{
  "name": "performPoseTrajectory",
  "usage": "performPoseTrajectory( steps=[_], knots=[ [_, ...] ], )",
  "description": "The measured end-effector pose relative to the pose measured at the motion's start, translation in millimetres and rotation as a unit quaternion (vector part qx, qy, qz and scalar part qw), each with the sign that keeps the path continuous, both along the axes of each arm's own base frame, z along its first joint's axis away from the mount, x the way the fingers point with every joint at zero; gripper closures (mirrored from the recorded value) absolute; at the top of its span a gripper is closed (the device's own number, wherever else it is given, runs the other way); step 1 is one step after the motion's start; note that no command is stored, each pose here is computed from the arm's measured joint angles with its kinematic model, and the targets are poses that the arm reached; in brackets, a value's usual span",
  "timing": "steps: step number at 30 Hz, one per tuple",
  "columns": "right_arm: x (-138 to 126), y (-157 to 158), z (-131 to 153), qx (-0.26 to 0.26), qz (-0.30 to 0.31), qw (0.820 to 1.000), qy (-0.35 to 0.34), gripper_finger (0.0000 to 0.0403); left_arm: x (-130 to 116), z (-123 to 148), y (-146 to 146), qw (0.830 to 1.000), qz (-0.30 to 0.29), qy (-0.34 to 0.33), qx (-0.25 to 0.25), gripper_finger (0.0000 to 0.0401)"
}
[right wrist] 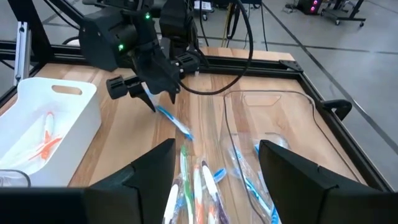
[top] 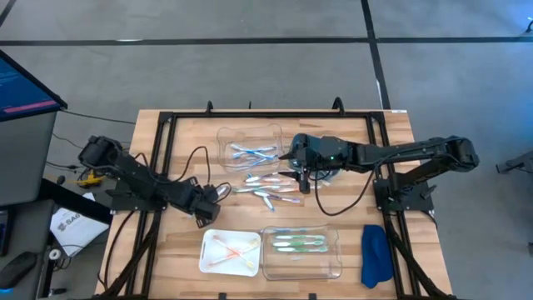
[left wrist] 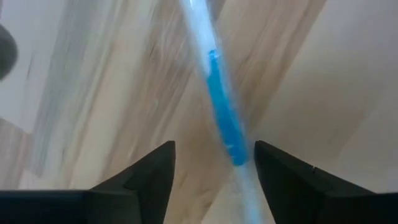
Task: Pick & Place Toothbrushes
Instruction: Put the blue toothbrush into the top transparent bin
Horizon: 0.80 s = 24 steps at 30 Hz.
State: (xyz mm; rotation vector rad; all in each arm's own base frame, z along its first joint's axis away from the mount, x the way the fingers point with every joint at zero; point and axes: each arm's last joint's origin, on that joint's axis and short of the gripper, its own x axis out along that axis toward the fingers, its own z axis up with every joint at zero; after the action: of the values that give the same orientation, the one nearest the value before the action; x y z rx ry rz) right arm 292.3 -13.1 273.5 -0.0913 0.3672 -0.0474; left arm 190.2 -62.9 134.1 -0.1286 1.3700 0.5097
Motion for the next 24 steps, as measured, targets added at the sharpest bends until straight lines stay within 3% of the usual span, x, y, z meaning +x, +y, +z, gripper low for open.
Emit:
performPoseTrajectory(
  steps=[10, 21, 24],
  knots=[
    [0.3, 0.0, 0.9, 0.0, 0.0, 1.0, -0.005, 0.0178, -4.9, -9.6, 3.0, 1.0, 0.011, -0.006, -0.014, 0.0243],
    [0.9, 0.0, 2.3, -0.004, 0.001, 1.0, -0.013, 0.0178, -3.2, -10.3, 1.6, 0.999, 0.01, -0.012, -0.03, 0.0382],
    [0.9, 0.9, 2.4, -0.004, 0.003, 1.0, -0.013, 0.0178, -3.3, -9.6, 1.8, 0.999, 0.01, -0.015, -0.029, 0.0387]
  ],
)
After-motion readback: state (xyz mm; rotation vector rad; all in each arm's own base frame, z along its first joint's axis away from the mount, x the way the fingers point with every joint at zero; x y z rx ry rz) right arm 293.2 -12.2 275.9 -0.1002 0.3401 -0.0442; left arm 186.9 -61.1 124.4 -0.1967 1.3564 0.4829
